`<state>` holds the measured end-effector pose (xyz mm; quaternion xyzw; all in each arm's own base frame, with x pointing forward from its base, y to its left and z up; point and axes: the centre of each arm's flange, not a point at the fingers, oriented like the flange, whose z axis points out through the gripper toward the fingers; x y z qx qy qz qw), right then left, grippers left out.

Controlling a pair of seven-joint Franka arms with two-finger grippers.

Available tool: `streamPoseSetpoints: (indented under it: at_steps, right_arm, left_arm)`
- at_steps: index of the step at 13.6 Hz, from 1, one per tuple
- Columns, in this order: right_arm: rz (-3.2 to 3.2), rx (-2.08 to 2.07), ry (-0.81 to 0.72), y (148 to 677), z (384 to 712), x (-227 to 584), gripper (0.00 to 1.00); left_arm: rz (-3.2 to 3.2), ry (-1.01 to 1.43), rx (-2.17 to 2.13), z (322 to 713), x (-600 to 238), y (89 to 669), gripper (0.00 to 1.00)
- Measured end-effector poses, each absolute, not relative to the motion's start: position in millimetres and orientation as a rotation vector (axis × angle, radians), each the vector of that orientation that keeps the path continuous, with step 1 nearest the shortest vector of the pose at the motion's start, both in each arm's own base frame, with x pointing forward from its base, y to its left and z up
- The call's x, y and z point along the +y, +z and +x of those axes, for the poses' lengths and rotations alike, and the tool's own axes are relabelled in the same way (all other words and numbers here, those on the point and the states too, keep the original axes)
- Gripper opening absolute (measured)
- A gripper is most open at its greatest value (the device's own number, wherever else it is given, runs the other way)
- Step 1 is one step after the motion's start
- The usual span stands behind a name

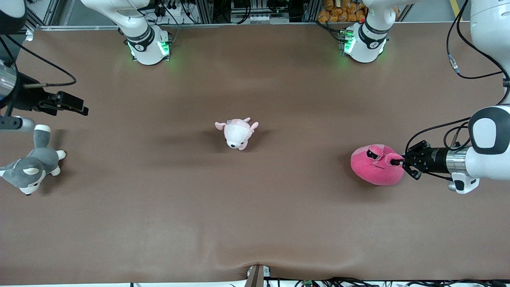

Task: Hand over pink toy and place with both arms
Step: 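Grasp the pink toy's ear with the left gripper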

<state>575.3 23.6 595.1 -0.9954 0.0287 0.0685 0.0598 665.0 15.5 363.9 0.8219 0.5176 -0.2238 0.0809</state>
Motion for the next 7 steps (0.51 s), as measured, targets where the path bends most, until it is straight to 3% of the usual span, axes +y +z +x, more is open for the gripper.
streamPoseSetpoints:
  at_steps: [7]
  right_arm:
    - [-3.007,0.053,0.281,560.2,591.7,40.2,1.00]
  left_arm:
    - [2.367,-0.811,1.654,647.7,-113.9,458.4,0.10]
